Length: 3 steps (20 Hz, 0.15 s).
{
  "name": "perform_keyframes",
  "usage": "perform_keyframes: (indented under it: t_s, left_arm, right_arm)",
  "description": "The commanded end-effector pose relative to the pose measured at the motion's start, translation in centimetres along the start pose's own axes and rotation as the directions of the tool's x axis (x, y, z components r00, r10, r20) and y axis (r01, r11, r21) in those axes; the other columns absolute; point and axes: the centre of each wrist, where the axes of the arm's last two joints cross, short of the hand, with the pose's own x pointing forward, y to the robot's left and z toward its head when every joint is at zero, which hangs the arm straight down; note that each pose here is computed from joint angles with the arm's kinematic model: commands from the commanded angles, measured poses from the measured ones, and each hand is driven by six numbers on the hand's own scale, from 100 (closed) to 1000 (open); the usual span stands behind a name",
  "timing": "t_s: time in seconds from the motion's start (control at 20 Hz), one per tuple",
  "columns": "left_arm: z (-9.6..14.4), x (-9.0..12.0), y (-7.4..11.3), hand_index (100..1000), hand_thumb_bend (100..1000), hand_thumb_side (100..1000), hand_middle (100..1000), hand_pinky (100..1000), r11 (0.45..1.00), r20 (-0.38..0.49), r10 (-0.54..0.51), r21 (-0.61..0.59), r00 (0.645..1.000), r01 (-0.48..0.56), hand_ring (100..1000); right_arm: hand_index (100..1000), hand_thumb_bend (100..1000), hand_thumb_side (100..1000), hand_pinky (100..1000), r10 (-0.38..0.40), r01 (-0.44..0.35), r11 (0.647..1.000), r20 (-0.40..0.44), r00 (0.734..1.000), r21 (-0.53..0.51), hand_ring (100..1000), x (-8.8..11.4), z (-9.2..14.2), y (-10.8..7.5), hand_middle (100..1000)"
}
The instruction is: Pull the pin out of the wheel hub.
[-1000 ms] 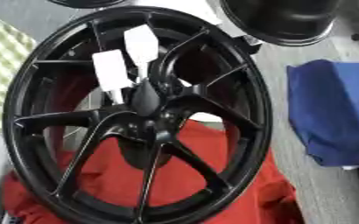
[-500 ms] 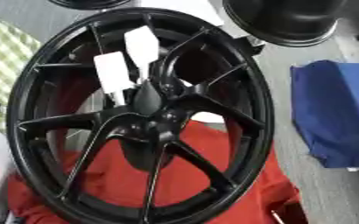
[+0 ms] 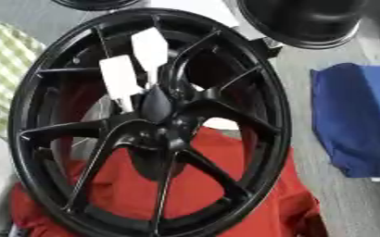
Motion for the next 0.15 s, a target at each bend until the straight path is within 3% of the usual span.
perform_keyframes:
  t_s: [0.05, 0.1, 0.15]
  left_arm:
    - [-0.4, 1.1, -0.4, 725, 100, 900, 486, 673, 1.0, 0.041, 0.004, -0.018, 0.999, -0.004, 557]
    - [-0.4, 1.1, -0.5, 725, 100, 903, 486, 673, 1.0, 0.041, 0.006, -0.02, 0.999, -0.005, 557]
    - [-0.4, 1.2, -0.5, 725, 100, 903, 486, 673, 1.0, 0.042, 0.008, -0.022, 0.999, -0.007, 557]
  right_arm:
    - [875, 100, 566, 710, -0.075, 0.074, 0.996, 0.014, 0.997, 0.052, 751, -1.4, -0.9, 0.5, 659]
    - [875, 100, 613, 711, -0.098, 0.098, 0.994, 0.009, 0.995, 0.056, 753, -2.1, -1.1, 0.8, 660]
    - [873, 100, 595, 711, -0.117, 0.117, 0.992, 0.002, 0.993, 0.055, 752, -2.9, -1.3, 1.0, 659]
